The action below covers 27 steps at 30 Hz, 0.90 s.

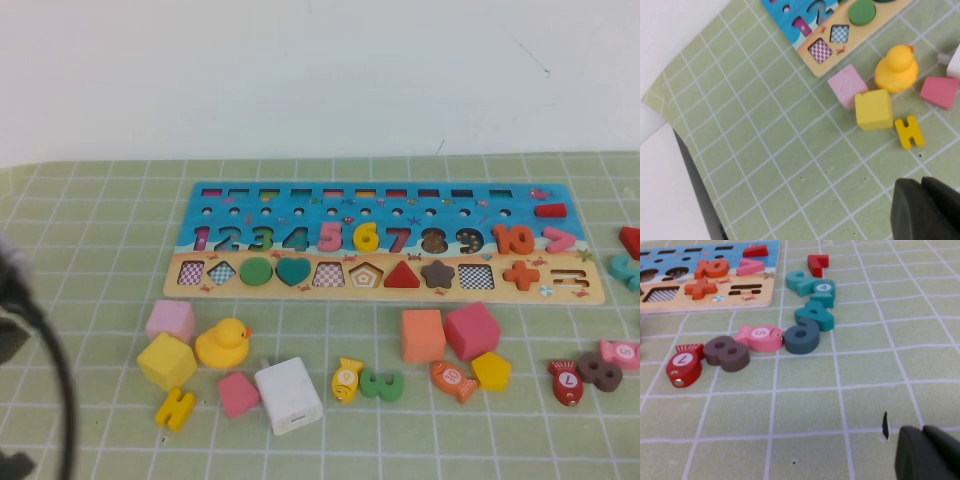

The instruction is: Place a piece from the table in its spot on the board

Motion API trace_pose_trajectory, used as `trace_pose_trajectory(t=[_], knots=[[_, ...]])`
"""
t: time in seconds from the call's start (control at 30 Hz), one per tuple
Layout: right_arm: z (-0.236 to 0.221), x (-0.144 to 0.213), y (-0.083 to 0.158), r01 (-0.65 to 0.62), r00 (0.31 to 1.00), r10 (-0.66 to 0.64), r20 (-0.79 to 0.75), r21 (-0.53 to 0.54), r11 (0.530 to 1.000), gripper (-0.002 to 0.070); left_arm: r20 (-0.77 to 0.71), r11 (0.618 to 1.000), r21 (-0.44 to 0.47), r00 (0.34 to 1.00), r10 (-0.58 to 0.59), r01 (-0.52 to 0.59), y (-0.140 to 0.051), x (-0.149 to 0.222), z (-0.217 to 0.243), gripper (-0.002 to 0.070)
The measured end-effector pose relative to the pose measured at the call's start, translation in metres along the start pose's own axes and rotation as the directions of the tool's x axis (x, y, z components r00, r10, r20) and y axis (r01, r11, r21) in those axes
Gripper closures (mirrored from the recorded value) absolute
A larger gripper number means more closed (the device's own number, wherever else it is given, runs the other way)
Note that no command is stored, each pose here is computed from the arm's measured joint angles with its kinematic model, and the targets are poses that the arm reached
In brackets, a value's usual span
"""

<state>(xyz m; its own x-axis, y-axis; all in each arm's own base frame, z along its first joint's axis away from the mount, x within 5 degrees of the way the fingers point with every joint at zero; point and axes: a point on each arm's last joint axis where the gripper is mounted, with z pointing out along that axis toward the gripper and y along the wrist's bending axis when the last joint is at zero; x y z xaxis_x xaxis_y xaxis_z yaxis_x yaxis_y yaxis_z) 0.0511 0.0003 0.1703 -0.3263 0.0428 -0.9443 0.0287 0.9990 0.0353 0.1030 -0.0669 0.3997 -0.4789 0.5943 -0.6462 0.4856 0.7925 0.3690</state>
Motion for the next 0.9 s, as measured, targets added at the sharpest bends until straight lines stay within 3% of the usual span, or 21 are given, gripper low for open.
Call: trace_pose_trajectory(t=[0.27,0.47,0.77,0.87,0.9], knots=[[0.000,0.000,0.000,0.000,1.000,0.000,0.000,0.000,1.000,0.0679,0.149,0.994,0.027,0.983,-0.106,0.103,0.025,0.030,-0.038,0.0676],[0.000,0.000,0.000,0.000,1.000,0.000,0.000,0.000,1.000,0.0679,0.261,0.962,-0.024,0.930,-0.258,0.274,0.051,0.071,-0.072,0.0677],[0.000,0.000,0.000,0.000,1.000,0.000,0.000,0.000,1.000,0.0679,0.372,0.852,-0.191,0.839,-0.397,0.488,0.058,0.118,-0.110,0.0677],[0.000,0.000,0.000,0.000,1.000,0.000,0.000,0.000,1.000,0.0679,0.414,0.769,-0.203,0.765,-0.493,0.606,0.055,0.125,-0.117,0.0677],[0.000,0.000,0.000,0.000,1.000,0.000,0.000,0.000,1.000,0.0679,0.466,0.713,-0.199,0.705,-0.534,0.672,0.051,0.124,-0.116,0.0677]])
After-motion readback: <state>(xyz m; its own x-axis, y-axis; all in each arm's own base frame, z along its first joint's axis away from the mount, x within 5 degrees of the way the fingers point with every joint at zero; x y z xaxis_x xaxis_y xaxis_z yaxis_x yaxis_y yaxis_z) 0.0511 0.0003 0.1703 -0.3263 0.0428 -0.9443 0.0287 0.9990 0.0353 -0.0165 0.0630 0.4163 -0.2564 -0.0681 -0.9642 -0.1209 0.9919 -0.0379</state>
